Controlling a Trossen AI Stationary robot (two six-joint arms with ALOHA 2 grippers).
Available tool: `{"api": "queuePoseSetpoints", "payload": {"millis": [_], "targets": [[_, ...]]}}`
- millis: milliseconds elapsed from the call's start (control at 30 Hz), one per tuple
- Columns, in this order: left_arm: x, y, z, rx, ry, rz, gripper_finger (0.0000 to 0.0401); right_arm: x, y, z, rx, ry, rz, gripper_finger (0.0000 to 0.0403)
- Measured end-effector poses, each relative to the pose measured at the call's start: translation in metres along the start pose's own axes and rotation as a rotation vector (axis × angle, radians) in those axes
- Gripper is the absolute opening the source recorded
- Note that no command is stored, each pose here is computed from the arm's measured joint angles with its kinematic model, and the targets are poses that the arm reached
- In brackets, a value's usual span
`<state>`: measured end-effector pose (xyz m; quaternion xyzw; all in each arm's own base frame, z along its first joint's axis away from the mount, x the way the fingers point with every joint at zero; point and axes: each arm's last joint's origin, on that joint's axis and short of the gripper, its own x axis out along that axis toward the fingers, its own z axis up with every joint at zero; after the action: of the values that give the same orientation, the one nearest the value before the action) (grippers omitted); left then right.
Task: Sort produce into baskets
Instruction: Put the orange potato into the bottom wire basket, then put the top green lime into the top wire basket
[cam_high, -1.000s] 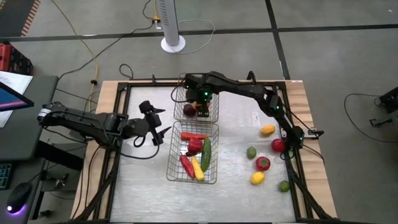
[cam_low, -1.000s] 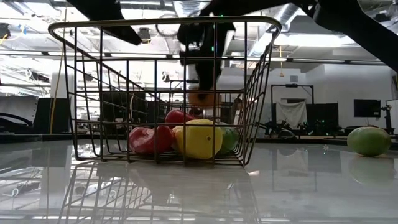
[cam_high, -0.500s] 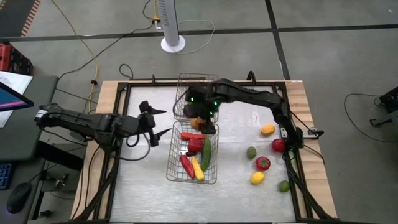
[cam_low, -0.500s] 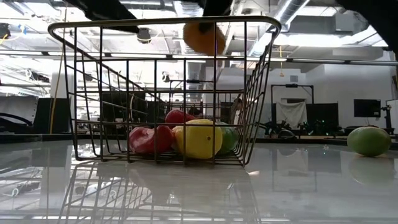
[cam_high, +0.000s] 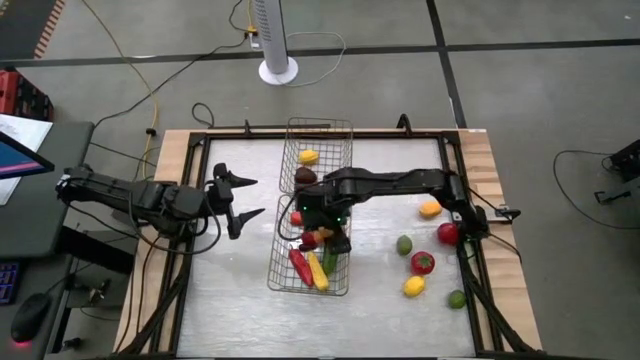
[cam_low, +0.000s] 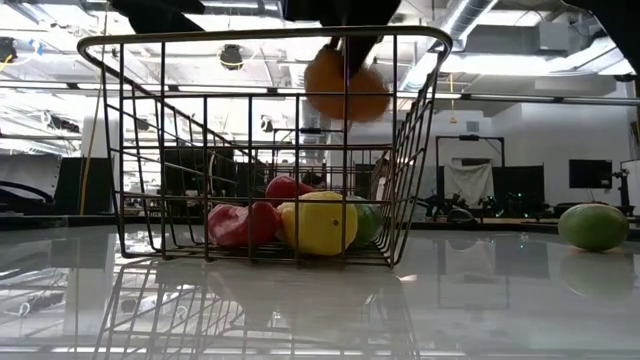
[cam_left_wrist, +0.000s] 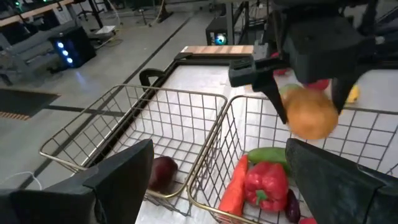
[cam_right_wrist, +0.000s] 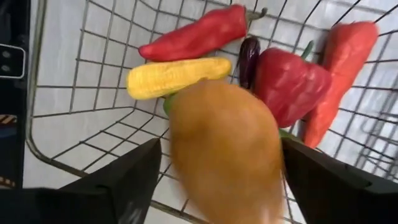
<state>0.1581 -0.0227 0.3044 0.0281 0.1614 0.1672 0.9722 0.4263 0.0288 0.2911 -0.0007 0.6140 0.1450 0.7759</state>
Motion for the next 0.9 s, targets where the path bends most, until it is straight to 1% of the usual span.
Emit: {"api": "queuePoseSetpoints", "payload": {"millis": [100,200,233,300,400,433,500,567,633,700,800,900], "targets": [[0.002,-0.001,-0.001,0.010,0.007,0.022,0.0352,0.005,0.000,-0.001,0.004,0.008,0.001,0.0366],[0.006,-0.002,-0.002,0.018,0.016,0.043,0.0352,0.005,-0.001,-0.001,0.006,0.009,-0.009,0.0382],[0.007,-0.003,-0.002,0.022,0.021,0.047,0.0352,0.002,0.000,-0.003,0.014,0.022,-0.024,0.0385],[0.009,-0.004,-0.002,0.025,0.027,0.053,0.0352,-0.008,0.001,-0.010,0.046,0.061,-0.089,0.0387],[0.010,-0.004,-0.003,0.028,0.033,0.054,0.0352,-0.034,0.008,-0.035,0.123,0.162,-0.203,0.0383],[0.010,-0.005,-0.003,0.029,0.033,0.054,0.0352,-0.043,0.012,-0.042,0.145,0.160,-0.244,0.0381],[0.010,-0.005,-0.003,0.035,0.036,0.054,0.0352,-0.059,0.019,-0.060,0.186,0.105,-0.288,0.0376],[0.010,-0.005,-0.004,0.037,0.038,0.055,0.0352,-0.064,0.026,-0.078,0.241,0.035,-0.302,0.0372],[0.010,-0.004,-0.004,0.040,0.041,0.055,0.0352,-0.058,0.031,-0.100,0.303,-0.011,-0.316,0.0369],[0.010,-0.004,-0.004,0.040,0.040,0.055,0.0352,-0.044,0.033,-0.123,0.371,-0.034,-0.331,0.0368],[0.010,-0.004,-0.003,0.035,0.034,0.059,0.0352,-0.022,0.032,-0.161,0.483,0.002,-0.330,0.0368],[0.011,-0.003,-0.003,0.033,0.031,0.081,0.0352,0.000,0.029,-0.189,0.580,0.046,-0.325,0.0367]]}}
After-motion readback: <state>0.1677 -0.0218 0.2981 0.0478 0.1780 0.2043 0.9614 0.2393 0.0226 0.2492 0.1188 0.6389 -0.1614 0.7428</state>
